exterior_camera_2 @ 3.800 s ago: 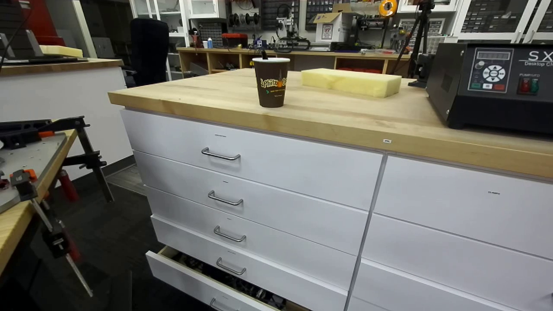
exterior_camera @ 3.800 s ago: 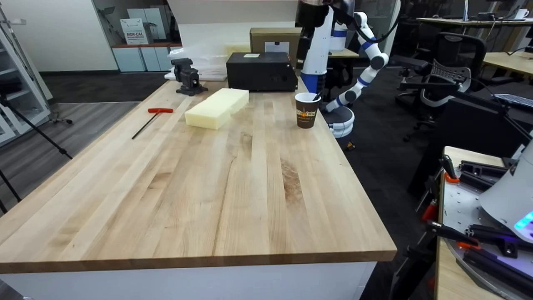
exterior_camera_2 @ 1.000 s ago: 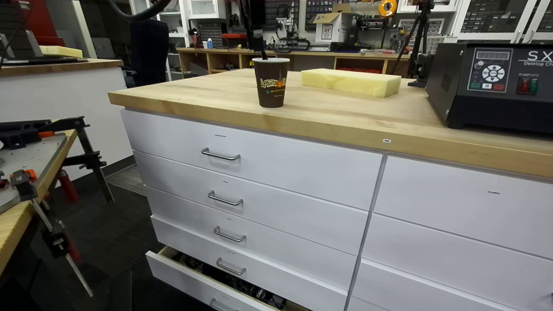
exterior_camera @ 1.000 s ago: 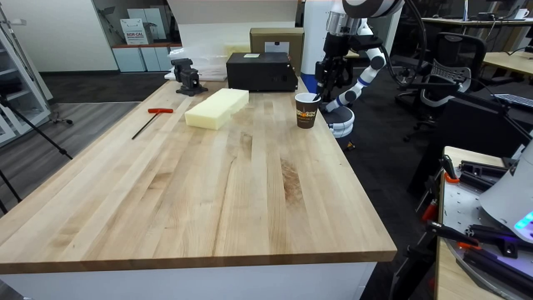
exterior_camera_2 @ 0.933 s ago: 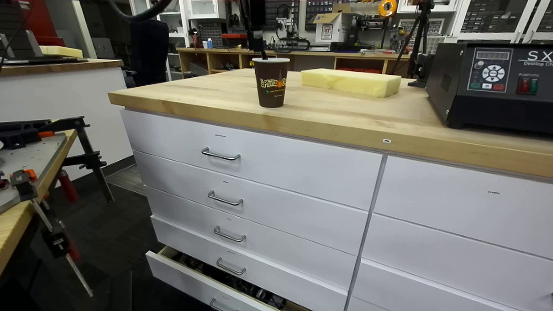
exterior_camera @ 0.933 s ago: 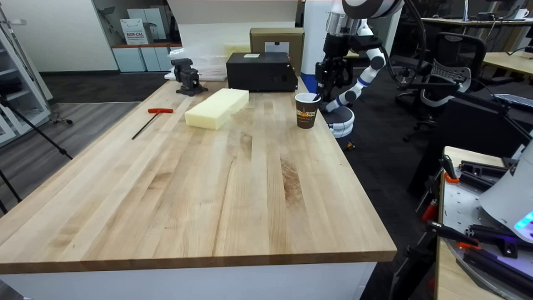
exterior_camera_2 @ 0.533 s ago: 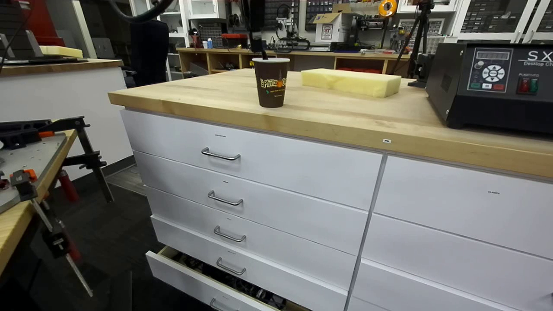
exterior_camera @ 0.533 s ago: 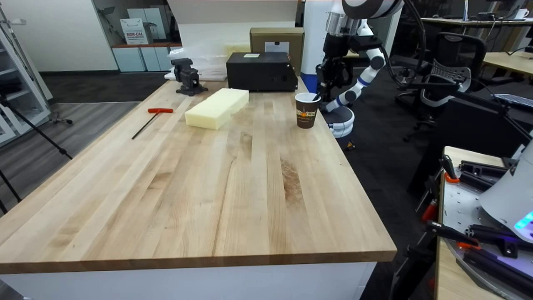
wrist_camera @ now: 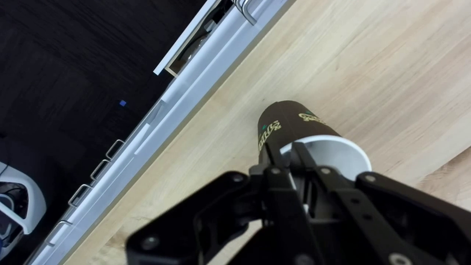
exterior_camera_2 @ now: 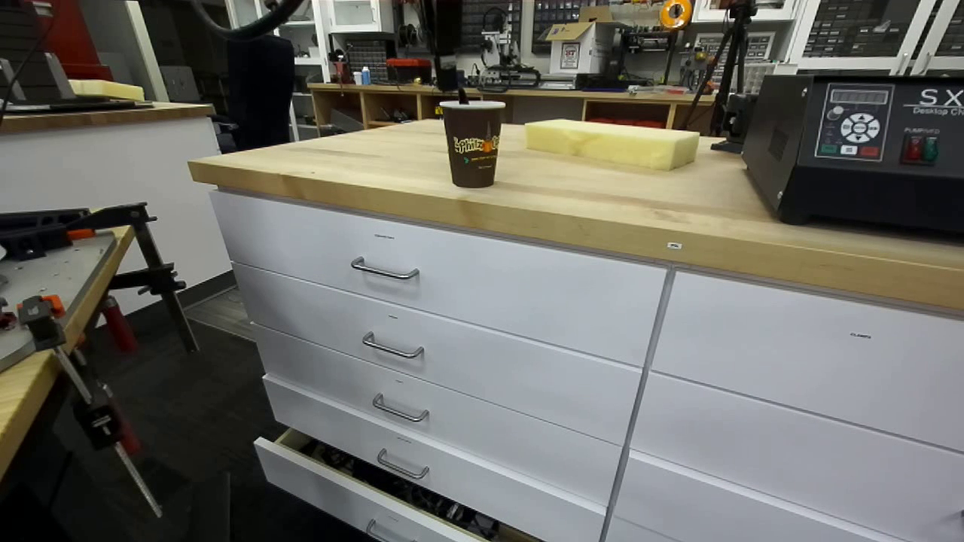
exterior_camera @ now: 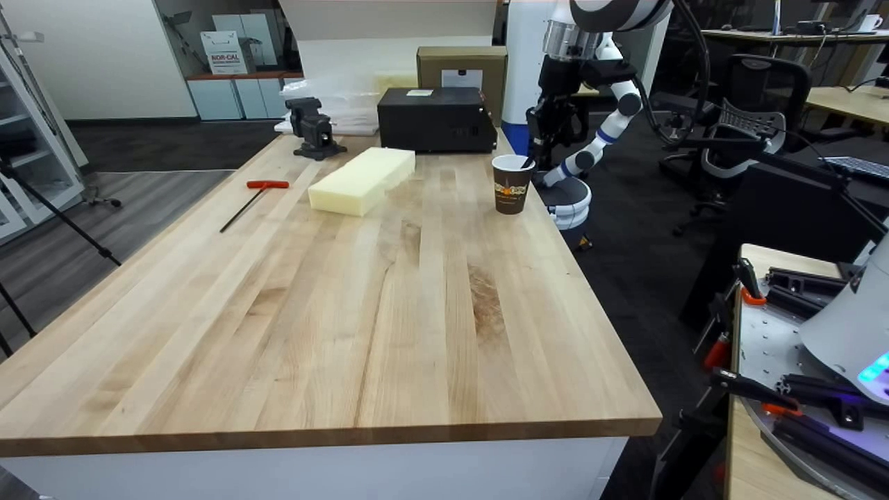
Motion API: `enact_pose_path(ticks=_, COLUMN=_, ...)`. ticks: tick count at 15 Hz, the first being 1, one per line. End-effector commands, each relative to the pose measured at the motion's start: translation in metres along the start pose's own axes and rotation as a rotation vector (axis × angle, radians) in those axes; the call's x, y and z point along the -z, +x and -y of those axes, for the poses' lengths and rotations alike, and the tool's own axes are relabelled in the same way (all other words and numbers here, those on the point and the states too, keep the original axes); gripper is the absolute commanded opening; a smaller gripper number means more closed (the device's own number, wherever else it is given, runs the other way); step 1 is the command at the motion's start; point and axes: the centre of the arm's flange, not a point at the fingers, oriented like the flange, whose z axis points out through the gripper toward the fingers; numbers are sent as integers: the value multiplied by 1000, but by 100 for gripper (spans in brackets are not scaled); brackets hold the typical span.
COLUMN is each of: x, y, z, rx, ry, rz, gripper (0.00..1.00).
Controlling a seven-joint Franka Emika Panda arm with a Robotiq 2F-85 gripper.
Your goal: Put the pen inside the brown coffee cup, remove the pen from the coffee cup
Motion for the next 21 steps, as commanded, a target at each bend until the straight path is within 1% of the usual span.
enact_pose_path(ticks=1, x=-3, y=5, z=-1, rx=9, ry=10, rz=-16, gripper=19)
enact_pose_path(ticks=2, x=-3, y=5, z=-1, rx=11, ry=11, rz=-16, gripper=7)
enact_pose_path(ticks=3, x=-4, y=5, z=-1, rx=12, ry=11, rz=-15, gripper=5)
enact_pose_path(ticks=4, x=-4, y=6, z=0, rx=13, ry=10, rz=-15, gripper=0)
enact_pose_path(ticks=9, x=-1, y=7, z=4, rx=27, ry=7, rz=-14, gripper=0)
enact_pose_path(ticks=17, x=16, y=15, z=26, rx=112, ry=-14, rz=-11, gripper=0)
enact_pose_path(ticks=18, x=15, y=15, z=26, rx=115, ry=-18, rz=-12, gripper=26)
enact_pose_path(ticks=19, x=15, y=15, z=24, rx=117, ry=-23, rz=-12, gripper=27)
enact_pose_path(ticks=21, x=15, y=15, z=22, rx=125, ry=-35, rz=-15, gripper=38)
